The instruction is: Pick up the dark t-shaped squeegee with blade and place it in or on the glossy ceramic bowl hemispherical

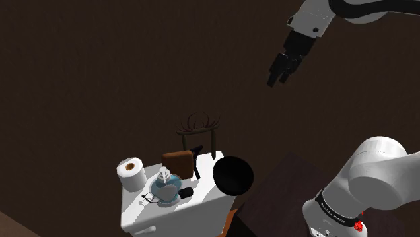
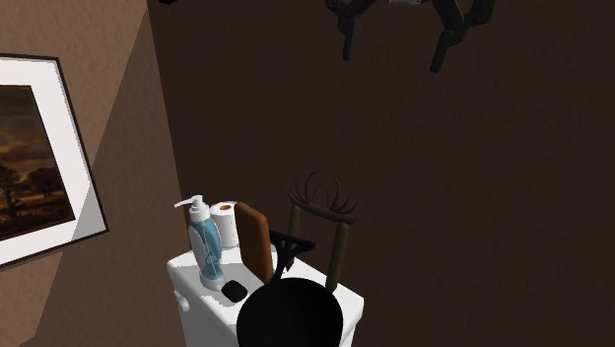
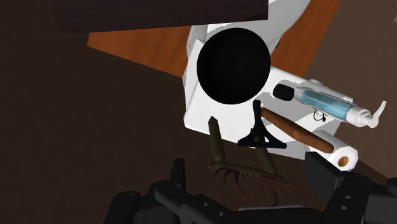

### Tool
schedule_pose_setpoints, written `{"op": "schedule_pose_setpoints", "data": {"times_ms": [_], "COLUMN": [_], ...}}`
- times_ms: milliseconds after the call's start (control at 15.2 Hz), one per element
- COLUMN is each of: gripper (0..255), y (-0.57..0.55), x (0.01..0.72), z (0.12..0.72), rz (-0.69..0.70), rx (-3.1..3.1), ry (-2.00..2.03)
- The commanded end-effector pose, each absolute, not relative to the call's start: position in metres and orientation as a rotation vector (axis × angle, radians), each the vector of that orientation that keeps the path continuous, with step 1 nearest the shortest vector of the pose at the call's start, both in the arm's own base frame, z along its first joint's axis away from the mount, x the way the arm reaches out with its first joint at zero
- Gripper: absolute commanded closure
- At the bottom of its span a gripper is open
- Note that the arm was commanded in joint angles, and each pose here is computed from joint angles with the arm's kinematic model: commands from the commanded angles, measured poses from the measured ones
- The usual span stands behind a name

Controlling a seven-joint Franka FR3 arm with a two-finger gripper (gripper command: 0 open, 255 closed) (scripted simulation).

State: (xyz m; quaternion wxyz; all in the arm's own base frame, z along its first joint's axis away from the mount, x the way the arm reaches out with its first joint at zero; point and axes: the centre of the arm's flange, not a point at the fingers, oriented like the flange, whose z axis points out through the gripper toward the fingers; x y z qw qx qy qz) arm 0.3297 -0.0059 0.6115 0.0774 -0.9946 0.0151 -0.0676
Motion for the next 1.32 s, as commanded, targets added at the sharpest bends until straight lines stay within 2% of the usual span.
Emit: {"op": "schedule_pose_setpoints", "data": {"times_ms": [0,1254], "gripper": [0,0], "y": [-0.006,0.129], "x": [0.330,0.393], "z": [0.611,0.402], "rz": [-0.202,-0.160], "rx": [-2.979,-3.065], "ry": [0.045,0.187]}}
